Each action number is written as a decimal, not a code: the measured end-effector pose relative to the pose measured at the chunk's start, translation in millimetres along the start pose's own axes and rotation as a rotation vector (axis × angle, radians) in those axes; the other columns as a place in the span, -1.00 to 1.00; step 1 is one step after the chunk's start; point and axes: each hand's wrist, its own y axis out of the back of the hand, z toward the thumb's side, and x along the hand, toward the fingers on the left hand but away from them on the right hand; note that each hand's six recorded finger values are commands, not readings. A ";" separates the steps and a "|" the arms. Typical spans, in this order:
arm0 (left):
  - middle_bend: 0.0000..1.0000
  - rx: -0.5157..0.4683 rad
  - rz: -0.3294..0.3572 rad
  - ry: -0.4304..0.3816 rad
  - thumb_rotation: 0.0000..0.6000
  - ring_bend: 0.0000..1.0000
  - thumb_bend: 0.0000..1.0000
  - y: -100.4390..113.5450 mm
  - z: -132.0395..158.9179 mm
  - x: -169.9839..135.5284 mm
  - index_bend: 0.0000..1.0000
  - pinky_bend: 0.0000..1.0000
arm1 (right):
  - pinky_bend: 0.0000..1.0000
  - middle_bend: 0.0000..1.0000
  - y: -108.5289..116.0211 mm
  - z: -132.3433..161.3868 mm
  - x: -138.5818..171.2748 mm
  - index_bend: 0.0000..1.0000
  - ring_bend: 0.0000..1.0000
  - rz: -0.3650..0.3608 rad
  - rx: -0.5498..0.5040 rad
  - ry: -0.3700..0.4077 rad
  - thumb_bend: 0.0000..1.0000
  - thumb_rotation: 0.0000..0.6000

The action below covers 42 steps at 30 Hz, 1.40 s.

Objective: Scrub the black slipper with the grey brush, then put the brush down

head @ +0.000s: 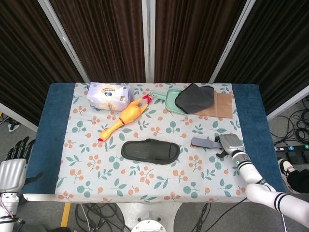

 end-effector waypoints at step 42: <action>-0.69 -0.205 -0.054 -0.227 1.00 -0.86 -0.91 -4.8 45.9 36.8 -0.73 -0.67 | 1.00 1.00 43.1 55.7 32.4 1.00 1.00 0.022 -0.121 0.233 -0.05 1.00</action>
